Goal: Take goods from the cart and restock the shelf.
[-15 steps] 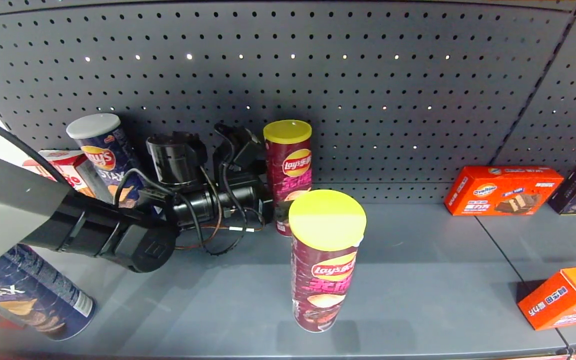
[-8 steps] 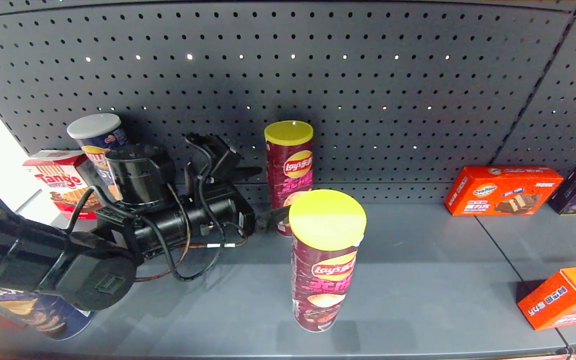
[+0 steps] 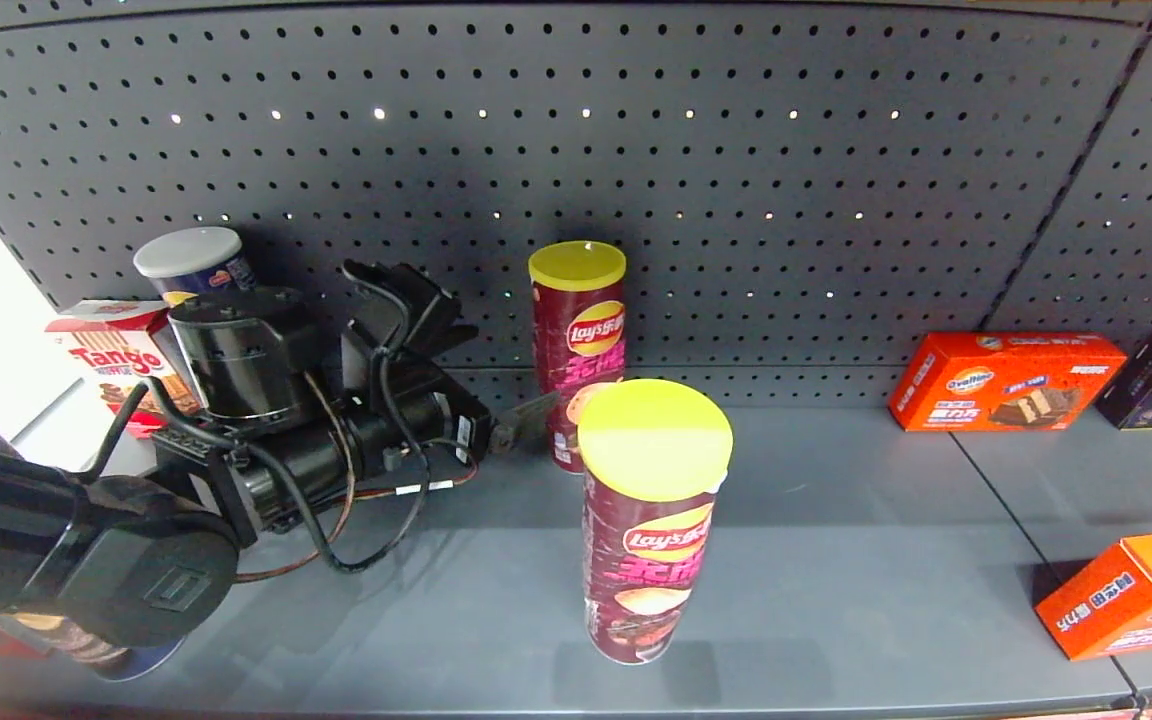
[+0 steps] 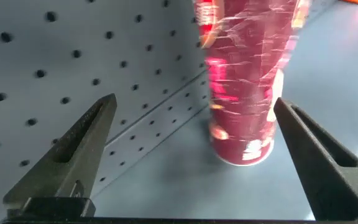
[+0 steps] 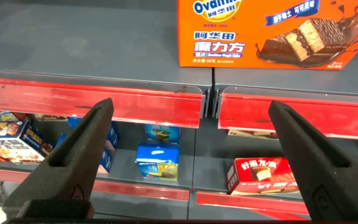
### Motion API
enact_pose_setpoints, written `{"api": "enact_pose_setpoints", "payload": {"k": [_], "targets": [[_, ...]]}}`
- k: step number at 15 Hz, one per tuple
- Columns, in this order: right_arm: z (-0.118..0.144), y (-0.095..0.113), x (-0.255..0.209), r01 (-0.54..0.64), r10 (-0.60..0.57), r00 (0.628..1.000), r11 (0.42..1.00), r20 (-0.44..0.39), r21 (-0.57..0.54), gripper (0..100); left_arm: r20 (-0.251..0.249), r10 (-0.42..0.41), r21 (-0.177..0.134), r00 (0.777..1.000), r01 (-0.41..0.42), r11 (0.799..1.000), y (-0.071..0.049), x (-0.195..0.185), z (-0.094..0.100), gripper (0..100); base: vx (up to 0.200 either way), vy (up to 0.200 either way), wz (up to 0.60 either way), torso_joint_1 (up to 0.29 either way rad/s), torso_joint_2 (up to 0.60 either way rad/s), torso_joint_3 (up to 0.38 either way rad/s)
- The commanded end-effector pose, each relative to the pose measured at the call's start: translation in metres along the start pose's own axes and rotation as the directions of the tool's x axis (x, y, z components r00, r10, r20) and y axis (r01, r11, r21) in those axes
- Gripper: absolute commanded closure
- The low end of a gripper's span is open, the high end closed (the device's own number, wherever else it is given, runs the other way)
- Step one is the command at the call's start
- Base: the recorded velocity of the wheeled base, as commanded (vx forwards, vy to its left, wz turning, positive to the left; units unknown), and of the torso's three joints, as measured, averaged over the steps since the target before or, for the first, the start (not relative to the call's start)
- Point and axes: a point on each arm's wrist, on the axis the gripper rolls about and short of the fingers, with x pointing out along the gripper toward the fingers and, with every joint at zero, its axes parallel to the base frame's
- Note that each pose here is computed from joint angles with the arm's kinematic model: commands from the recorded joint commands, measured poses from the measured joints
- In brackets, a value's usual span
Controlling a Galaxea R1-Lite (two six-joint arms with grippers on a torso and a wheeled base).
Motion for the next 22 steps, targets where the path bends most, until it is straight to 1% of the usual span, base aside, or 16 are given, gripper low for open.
{"api": "enact_pose_setpoints", "payload": {"k": [1, 3, 12, 14, 16, 17, 18, 19, 20, 21, 22], "targets": [[0.000, 0.000, 0.000, -0.001, 0.001, 1.000, 1.000, -0.002, 0.000, 0, -0.001, 0.008, -0.001, 1.000, -0.008, 1.000, 0.000, 0.000, 0.000, 0, 0.000, 0.000, 0.00, 0.000, 0.00, 0.000], [0.000, 0.000, 0.000, -0.001, 0.001, 1.000, 1.000, -0.002, 0.000, 0, -0.015, 0.025, -0.006, 1.000, -0.025, 1.000, 0.000, 0.001, -0.002, 0, 0.000, 0.000, 0.00, 0.000, 0.00, 0.000], [0.000, 0.000, 0.000, -0.001, 0.001, 1.000, 1.000, -0.002, 0.000, 0, -0.021, 0.071, -0.010, 0.997, -0.071, 0.997, 0.006, 0.000, -0.002, 0, 0.000, 0.000, 0.00, 0.000, 0.00, 0.000], [0.000, 0.000, 0.000, -0.001, 0.001, 1.000, 1.000, -0.002, 0.000, 0, -0.022, 0.075, -0.023, 0.997, -0.076, 0.997, 0.005, -0.001, -0.003, 0, 0.000, 0.000, 0.00, 0.000, 0.00, 0.000], [0.000, 0.000, 0.000, -0.001, 0.001, 1.000, 1.000, -0.002, 0.000, 0, -0.028, 0.080, -0.027, 0.996, -0.081, 0.996, 0.002, -0.005, -0.003, 0, 0.000, 0.000, 0.00, 0.000, 0.00, 0.000], [0.000, 0.000, 0.000, -0.001, 0.001, 1.000, 1.000, -0.002, 0.000, 0, -0.012, 0.084, -0.024, 0.996, -0.084, 0.996, 0.001, -0.012, 0.003, 0, 0.000, 0.000, 0.00, 0.000, 0.00, 0.000], [0.000, 0.000, 0.000, -0.001, 0.001, 1.000, 1.000, -0.002, 0.000, 0, 0.001, 0.089, -0.021, 0.996, -0.089, 0.996, -0.002, -0.021, 0.008, 0, 0.000, 0.000, 0.00, 0.000, 0.00, 0.000], [0.000, 0.000, 0.000, -0.001, 0.001, 1.000, 1.000, -0.002, 0.000, 0, 0.005, 0.092, -0.030, 0.996, -0.092, 0.995, -0.005, -0.028, 0.012, 0, 0.000, 0.000, 0.00, 0.000, 0.00, 0.000], [0.000, 0.000, 0.000, -0.001, 0.001, 1.000, 1.000, -0.002, 0.000, 0, 0.019, 0.094, -0.055, 0.995, -0.093, 0.994, -0.012, -0.042, 0.018, 0, 0.000, 0.000, 0.00, 0.000, 0.00, 0.000], [0.000, 0.000, 0.000, -0.001, 0.001, 1.000, 1.000, -0.002, 0.000, 0, 0.032, 0.084, -0.065, 0.996, -0.082, 0.995, -0.022, -0.056, 0.023, 0, 0.000, 0.000, 0.00, 0.000, 0.00, 0.000], [0.000, 0.000, 0.000, -0.001, 0.001, 1.000, 1.000, -0.002, 0.000, 0, 0.047, 0.087, -0.073, 0.995, -0.083, 0.994, -0.027, -0.072, 0.028, 0, 0.000, 0.000, 0.00, 0.000, 0.00, 0.000]]}}
